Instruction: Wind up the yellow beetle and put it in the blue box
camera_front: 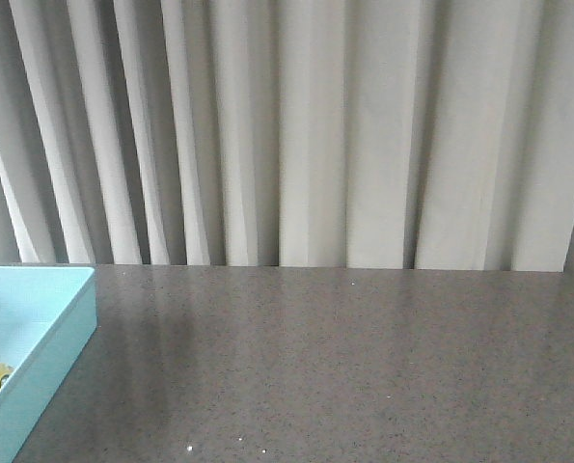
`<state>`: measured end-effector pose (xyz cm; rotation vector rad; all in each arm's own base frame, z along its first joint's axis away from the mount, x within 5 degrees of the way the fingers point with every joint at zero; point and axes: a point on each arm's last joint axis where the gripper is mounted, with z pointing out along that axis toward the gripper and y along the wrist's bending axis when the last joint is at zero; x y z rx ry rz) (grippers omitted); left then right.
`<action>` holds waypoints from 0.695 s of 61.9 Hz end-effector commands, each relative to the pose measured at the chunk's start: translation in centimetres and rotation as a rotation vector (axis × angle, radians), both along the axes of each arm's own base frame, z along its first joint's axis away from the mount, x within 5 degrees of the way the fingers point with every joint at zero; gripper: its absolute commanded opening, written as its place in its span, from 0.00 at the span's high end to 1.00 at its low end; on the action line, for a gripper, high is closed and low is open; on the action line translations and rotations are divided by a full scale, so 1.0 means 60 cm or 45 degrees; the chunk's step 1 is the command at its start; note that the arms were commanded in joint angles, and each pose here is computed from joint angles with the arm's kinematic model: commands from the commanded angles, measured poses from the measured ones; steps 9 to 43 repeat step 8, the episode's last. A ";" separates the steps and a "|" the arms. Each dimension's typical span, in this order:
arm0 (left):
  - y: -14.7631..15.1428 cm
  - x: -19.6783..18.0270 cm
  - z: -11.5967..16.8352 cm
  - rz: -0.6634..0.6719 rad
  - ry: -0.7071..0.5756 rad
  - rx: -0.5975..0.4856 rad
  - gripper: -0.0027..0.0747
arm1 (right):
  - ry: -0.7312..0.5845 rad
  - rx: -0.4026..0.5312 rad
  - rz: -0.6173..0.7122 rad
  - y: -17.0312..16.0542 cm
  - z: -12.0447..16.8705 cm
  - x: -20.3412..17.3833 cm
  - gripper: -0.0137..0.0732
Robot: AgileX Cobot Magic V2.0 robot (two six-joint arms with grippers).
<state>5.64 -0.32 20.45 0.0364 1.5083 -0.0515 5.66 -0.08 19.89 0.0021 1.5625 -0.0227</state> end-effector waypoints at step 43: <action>0.001 -0.004 0.018 0.001 -0.130 -0.022 0.97 | -0.094 -0.016 -0.016 -0.001 0.010 -0.001 0.85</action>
